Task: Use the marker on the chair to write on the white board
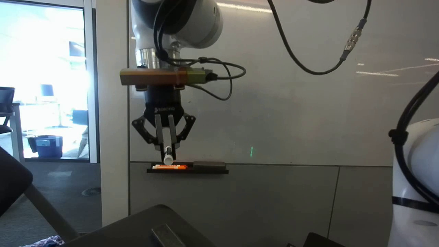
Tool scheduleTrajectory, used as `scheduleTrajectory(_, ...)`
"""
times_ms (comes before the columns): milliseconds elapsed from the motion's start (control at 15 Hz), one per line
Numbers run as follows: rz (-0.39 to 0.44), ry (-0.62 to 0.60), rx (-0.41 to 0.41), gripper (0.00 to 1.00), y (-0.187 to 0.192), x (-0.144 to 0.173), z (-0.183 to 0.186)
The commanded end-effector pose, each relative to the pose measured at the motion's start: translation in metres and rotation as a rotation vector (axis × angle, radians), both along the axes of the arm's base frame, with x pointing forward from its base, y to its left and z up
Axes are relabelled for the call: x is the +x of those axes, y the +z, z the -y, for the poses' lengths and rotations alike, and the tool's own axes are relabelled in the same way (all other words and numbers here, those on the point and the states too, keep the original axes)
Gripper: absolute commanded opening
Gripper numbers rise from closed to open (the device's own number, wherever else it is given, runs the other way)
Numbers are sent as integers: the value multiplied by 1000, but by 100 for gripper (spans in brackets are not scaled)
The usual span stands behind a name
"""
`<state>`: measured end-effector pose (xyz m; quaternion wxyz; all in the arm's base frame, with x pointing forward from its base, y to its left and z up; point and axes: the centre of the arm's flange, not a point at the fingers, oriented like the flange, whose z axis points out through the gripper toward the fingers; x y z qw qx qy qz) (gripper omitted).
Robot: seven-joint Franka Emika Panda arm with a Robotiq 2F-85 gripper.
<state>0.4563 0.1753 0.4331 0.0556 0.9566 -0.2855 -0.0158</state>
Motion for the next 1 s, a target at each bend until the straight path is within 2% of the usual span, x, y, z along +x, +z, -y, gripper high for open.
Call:
scheduleTrajectory(0,52,65,-9,11,44,15,14)
scheduleTrajectory(133,76,84,-11,11,57,20,19)
scheduleTrajectory(200,89,93,-5,11,62,39,28)
scheduleTrajectory(467,144,115,-1,11,78,70,48)
scheduleTrajectory(933,167,118,16,11,107,124,66)
